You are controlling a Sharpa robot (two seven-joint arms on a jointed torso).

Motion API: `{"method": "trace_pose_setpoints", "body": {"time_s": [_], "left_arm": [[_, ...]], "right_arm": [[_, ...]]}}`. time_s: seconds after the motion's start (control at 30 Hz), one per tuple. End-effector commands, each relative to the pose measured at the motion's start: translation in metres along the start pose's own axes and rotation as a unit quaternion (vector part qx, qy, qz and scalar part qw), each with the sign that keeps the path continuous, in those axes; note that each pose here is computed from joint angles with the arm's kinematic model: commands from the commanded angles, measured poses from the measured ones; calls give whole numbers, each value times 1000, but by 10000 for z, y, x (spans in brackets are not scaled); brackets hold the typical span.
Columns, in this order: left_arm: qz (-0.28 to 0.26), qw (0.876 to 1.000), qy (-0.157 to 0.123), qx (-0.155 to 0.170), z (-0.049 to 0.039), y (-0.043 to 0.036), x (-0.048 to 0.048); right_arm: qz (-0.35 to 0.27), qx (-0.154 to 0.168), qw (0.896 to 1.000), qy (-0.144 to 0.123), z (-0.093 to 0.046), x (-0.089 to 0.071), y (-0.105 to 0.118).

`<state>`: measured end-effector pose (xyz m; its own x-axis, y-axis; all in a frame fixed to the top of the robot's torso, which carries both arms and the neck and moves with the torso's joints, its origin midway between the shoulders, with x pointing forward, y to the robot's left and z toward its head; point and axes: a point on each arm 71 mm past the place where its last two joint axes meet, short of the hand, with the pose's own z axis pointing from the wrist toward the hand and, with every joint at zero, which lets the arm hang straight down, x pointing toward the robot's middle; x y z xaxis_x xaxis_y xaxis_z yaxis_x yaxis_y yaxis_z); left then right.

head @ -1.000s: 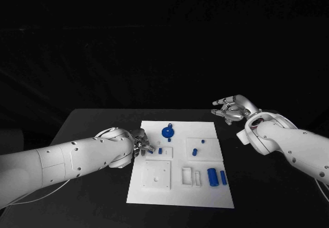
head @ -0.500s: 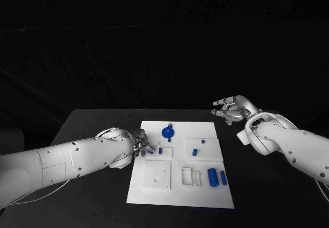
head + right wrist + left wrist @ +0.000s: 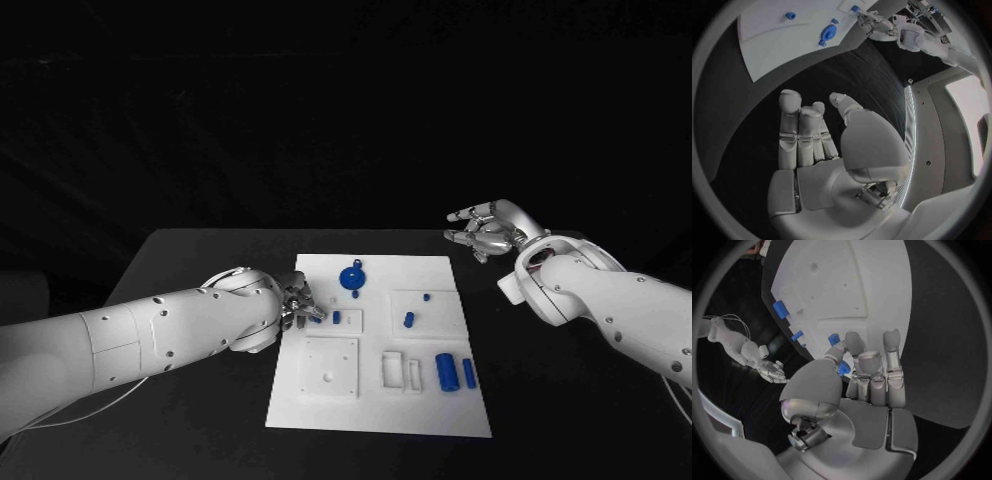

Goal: Assemble the parts on the task board

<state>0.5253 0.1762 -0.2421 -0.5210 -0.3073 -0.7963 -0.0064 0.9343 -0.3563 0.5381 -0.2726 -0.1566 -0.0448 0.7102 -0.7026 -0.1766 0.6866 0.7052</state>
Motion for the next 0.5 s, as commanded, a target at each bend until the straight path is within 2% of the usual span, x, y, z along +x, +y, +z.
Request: {"method": "trace_pose_setpoints", "body": {"time_s": [0.03,0.5], "left_arm": [[7,1000,28,-4,14,2,121],[6,999,35,-6,38,1,174]], "right_arm": [[0,-2,1000,6,-1,10,3],[0,-1,1000,7,-3,15,-5]]}}
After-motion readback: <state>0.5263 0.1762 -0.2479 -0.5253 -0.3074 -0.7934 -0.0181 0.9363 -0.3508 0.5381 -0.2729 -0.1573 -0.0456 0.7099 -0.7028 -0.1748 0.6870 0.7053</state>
